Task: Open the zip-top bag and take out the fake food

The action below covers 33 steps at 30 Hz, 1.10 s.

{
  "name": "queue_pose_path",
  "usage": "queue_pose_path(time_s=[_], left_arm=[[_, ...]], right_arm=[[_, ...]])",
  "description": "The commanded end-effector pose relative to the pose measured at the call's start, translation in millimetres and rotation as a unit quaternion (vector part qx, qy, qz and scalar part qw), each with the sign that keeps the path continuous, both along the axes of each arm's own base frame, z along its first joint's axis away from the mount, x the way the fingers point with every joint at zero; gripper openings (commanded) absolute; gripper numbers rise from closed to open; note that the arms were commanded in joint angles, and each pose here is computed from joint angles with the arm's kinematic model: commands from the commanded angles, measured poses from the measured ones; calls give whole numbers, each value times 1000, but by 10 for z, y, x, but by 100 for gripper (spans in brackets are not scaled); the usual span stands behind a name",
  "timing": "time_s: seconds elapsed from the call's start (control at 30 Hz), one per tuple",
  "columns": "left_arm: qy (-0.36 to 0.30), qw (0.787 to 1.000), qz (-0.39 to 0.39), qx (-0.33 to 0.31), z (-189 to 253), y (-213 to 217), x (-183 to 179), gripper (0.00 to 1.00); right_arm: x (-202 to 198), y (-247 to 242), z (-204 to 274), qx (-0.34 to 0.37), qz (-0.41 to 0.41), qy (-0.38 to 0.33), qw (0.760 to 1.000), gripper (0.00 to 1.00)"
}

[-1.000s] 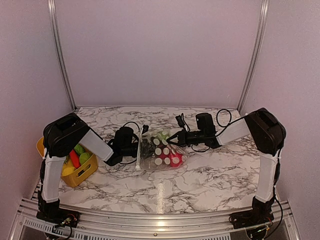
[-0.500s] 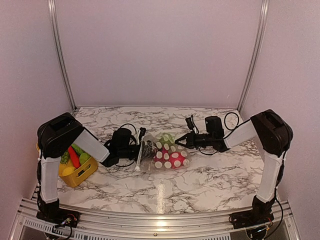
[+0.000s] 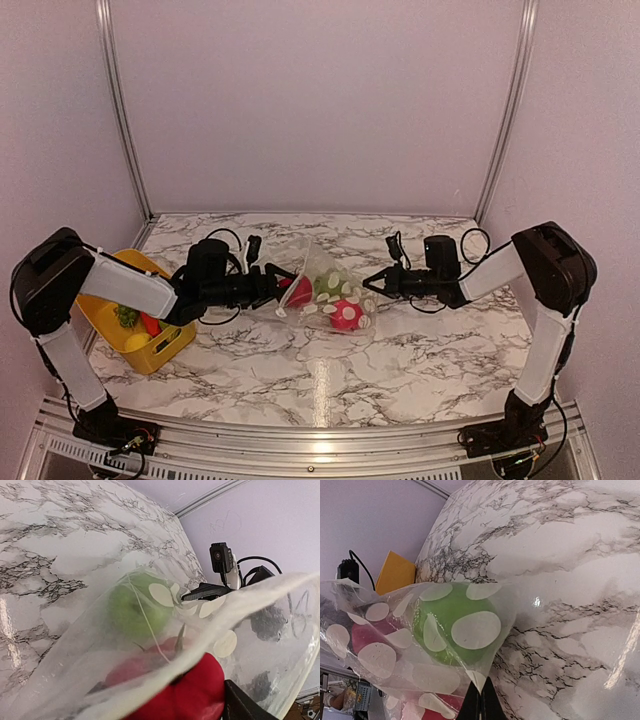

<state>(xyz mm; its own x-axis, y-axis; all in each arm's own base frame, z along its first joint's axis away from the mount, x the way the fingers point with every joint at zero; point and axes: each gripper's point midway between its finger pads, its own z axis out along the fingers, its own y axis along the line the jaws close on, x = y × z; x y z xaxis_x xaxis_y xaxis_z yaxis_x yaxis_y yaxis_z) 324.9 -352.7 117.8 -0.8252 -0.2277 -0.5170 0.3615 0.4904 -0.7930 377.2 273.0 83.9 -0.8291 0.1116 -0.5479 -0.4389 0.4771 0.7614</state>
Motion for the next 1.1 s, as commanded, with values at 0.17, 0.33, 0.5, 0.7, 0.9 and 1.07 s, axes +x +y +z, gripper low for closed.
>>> queue_pose_path(time_s=[0.17,0.33,0.5,0.7,0.9,1.07], left_arm=[[-28,994,73,73,400,694,-50,68],[-29,995,65,67,502,764,-116,68],[-32,988,123,91,590,1103,-120,68],[-3,943,295,150,737,2174,-106,69],[39,891,411,188,680,3039,-272,70],[89,850,476,208,450,3575,-362,69]], right_arm=[[111,-81,110,5,-17,-23,1000,0],[121,-80,84,6,-17,-21,1000,0],[119,-95,118,6,-17,-24,1000,0],[134,-116,162,10,-15,-29,999,0],[151,-91,185,13,-8,-31,999,0],[154,-78,202,15,-3,-32,999,0]])
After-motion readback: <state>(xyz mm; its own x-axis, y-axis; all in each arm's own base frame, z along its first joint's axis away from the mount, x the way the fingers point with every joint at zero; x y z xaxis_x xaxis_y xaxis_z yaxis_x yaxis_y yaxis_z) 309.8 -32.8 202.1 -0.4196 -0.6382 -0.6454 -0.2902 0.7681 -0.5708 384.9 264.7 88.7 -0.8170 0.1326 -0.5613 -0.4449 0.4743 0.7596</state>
